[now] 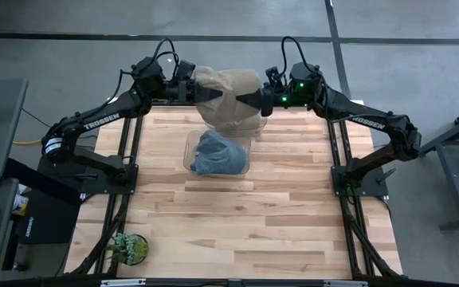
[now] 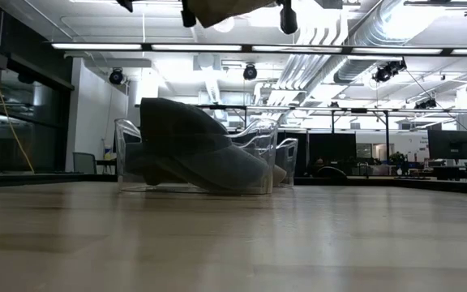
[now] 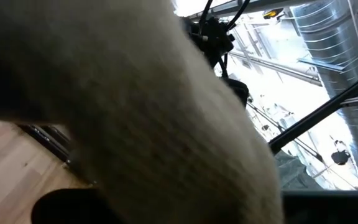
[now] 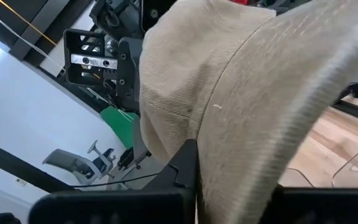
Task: Pick & Place hat
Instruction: Put the brown cap into the top transparent bin
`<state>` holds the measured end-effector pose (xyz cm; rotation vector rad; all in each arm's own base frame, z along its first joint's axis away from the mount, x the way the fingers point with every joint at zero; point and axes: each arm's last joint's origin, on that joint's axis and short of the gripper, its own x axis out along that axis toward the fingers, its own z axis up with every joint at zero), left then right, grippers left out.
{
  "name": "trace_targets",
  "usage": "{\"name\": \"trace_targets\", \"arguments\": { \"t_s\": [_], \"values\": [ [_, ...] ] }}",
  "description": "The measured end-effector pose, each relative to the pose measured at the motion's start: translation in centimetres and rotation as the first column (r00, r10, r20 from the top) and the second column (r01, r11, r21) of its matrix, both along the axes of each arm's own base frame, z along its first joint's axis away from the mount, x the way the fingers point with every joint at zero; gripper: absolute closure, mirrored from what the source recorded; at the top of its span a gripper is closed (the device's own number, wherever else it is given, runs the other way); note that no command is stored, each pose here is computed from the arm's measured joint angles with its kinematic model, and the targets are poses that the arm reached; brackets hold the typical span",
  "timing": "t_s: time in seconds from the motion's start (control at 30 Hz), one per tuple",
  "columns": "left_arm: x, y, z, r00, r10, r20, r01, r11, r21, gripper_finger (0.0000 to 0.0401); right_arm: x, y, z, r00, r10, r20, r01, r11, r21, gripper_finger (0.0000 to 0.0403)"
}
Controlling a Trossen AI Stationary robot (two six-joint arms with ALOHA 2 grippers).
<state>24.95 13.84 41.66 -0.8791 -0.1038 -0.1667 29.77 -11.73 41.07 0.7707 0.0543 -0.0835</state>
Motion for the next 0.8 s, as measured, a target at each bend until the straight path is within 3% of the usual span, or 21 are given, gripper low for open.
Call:
{"name": "trace_targets", "arguments": {
  "t_s": [0.5, 0.63, 0.8],
  "values": [
    [0.04, 0.04, -0.22, 1.000, 0.005, -0.021, -0.005, 1.000, -0.012, 0.0390, 0.01, 0.04, -0.01, 1.000, 0.013, -0.003, -0.013, 0.999, -0.041, 0.0397],
    [0.03, 0.09, -0.22, 1.000, 0.021, -0.019, -0.021, 1.000, -0.012, 0.0343, 0.01, 0.06, -0.06, 1.000, 0.015, -0.008, -0.016, 0.999, -0.044, 0.0397],
    [0.04, 0.10, -0.24, 1.000, 0.022, -0.022, -0.022, 1.000, -0.020, 0.0249, 0.00, 0.06, -0.10, 1.000, 0.017, -0.012, -0.018, 0.999, -0.048, 0.0397]
  ]
}}
